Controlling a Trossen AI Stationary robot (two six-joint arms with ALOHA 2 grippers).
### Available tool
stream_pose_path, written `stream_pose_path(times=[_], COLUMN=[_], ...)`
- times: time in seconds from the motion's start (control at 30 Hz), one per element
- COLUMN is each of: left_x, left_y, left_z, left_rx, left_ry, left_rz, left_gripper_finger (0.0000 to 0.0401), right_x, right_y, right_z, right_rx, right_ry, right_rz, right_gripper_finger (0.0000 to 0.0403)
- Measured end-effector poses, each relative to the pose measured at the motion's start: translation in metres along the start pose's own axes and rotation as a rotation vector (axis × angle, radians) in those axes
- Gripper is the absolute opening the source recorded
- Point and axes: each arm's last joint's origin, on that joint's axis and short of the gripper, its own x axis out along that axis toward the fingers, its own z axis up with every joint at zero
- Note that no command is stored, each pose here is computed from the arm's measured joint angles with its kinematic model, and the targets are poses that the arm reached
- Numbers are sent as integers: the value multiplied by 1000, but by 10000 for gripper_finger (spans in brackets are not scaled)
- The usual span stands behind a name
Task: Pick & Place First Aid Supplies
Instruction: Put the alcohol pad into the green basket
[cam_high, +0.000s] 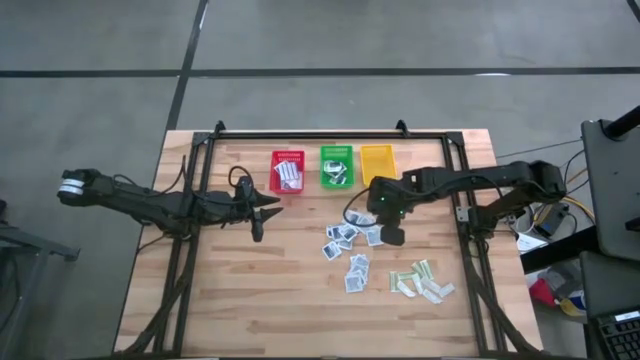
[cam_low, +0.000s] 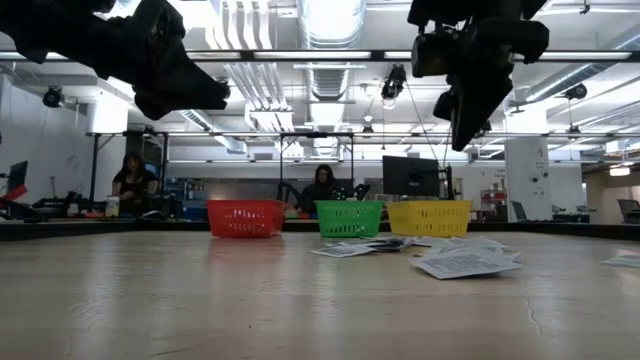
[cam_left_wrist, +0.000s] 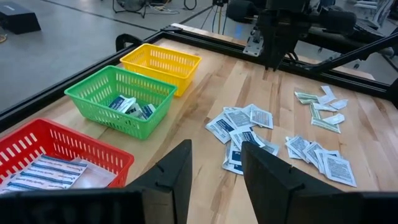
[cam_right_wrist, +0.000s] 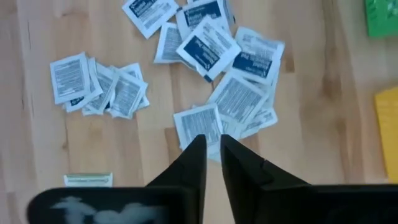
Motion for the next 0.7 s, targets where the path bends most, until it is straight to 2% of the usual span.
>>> stream_pose_path(times=[0.17, 0.4, 0.7], left_x=[0, 0, 0], left_y=[0, 0, 0], left_z=[0, 0, 0], left_rx=[-5, -11, -24], left_ry=[0, 0, 1], left_rz=[0, 0, 1], left_gripper_finger=[133, 133, 133], right_x=[10, 42, 64], right_y=[-1, -2, -7], right_z=[4, 3, 17], right_rx=[-83, -264, -285], right_ry=[29, 144, 179], right_rz=[-1, 51, 52], right_gripper_finger=[94, 136, 164])
